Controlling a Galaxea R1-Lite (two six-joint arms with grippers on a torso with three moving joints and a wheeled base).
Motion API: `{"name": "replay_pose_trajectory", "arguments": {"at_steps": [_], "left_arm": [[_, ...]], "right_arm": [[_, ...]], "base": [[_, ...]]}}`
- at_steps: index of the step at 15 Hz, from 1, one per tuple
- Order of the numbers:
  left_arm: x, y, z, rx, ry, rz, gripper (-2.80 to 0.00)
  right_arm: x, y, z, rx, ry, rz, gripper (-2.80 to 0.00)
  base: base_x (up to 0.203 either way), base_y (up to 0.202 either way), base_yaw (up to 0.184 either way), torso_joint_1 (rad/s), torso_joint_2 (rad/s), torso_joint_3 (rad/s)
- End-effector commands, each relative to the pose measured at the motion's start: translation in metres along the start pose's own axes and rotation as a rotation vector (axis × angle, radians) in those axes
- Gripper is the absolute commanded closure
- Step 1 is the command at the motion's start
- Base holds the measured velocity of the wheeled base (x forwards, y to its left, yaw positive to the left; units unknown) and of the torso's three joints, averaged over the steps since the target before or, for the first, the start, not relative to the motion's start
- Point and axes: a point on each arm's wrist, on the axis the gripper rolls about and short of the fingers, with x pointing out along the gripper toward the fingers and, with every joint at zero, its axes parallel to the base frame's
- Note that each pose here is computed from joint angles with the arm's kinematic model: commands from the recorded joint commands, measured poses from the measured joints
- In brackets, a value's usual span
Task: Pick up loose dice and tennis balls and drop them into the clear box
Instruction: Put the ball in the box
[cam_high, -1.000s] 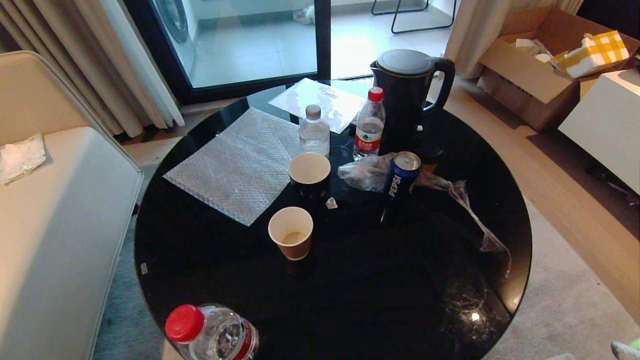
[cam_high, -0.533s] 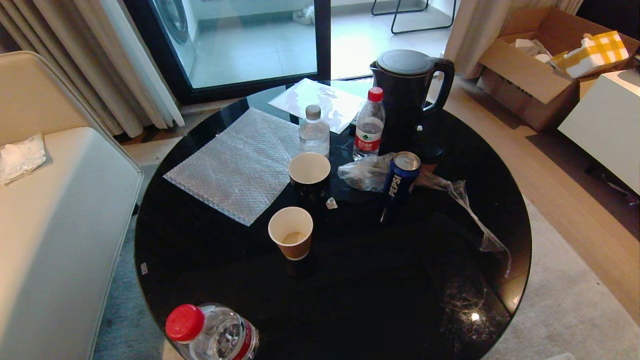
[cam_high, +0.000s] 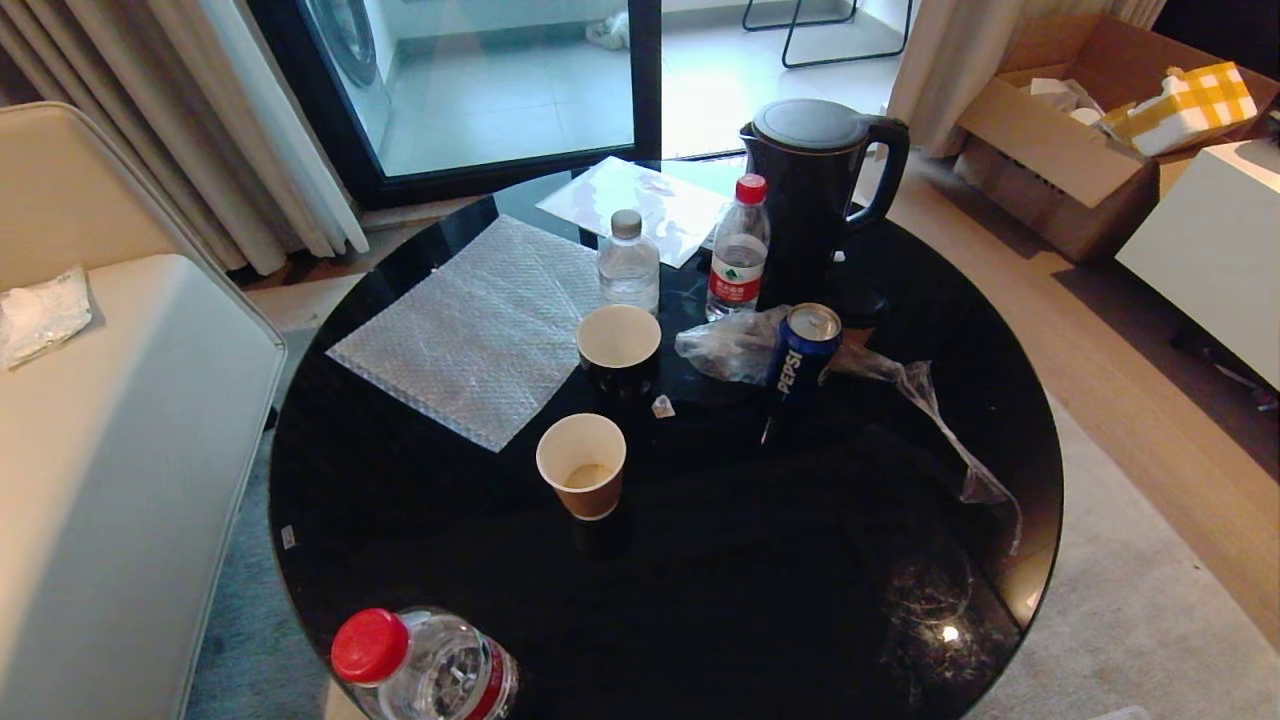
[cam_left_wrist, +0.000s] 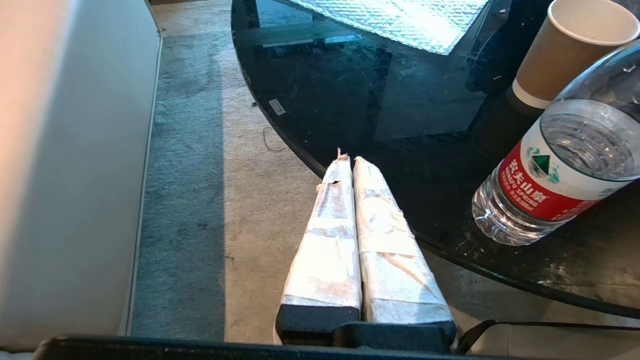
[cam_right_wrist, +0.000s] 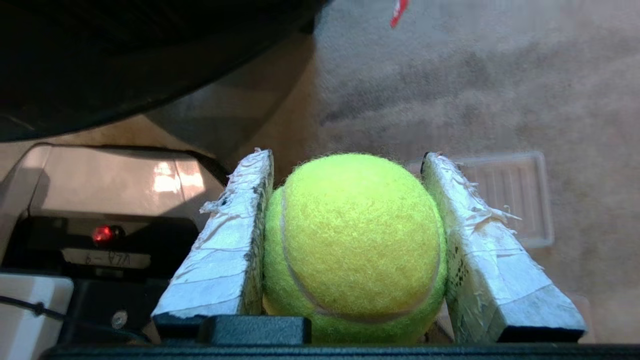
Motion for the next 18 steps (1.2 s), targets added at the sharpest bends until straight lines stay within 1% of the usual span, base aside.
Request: {"name": "replay_pose_trajectory", "arguments": {"at_steps": [1, 3, 6, 8, 9, 12, 18], "left_arm": [[0.000, 0.000, 0.000, 0.000, 0.001, 0.000, 0.00], [0.000, 0.000, 0.000, 0.000, 0.000, 0.001, 0.00], [0.000, 0.000, 0.000, 0.000, 0.000, 0.000, 0.00], [0.000, 0.000, 0.000, 0.000, 0.001, 0.000, 0.00], [0.000, 0.000, 0.000, 0.000, 0.000, 0.000, 0.00], [0.000, 0.000, 0.000, 0.000, 0.000, 0.001, 0.00], [0.000, 0.000, 0.000, 0.000, 0.000, 0.000, 0.00]], "right_arm": [[0.002, 0.000, -0.004, -0.005, 0.027, 0.002, 0.00], [0.002, 0.001, -0.004, 0.008, 0.010, -0.021, 0.00], [0.001, 0.004, -0.005, 0.007, -0.070, -0.057, 0.00], [0.002, 0.004, -0.005, 0.004, -0.080, -0.060, 0.00], [0.002, 0.003, -0.002, 0.006, -0.109, -0.060, 0.00], [0.004, 0.003, -0.006, -0.030, -0.105, -0.057, 0.00], [-0.005, 0.004, -0.022, -0.056, -0.290, -0.070, 0.00]], "base": [[0.000, 0.000, 0.000, 0.000, 0.00, 0.000], [0.000, 0.000, 0.000, 0.000, 0.00, 0.000], [0.000, 0.000, 0.000, 0.000, 0.00, 0.000], [0.000, 0.000, 0.000, 0.000, 0.00, 0.000], [0.000, 0.000, 0.000, 0.000, 0.00, 0.000], [0.000, 0.000, 0.000, 0.000, 0.00, 0.000], [0.000, 0.000, 0.000, 0.000, 0.00, 0.000]]}}
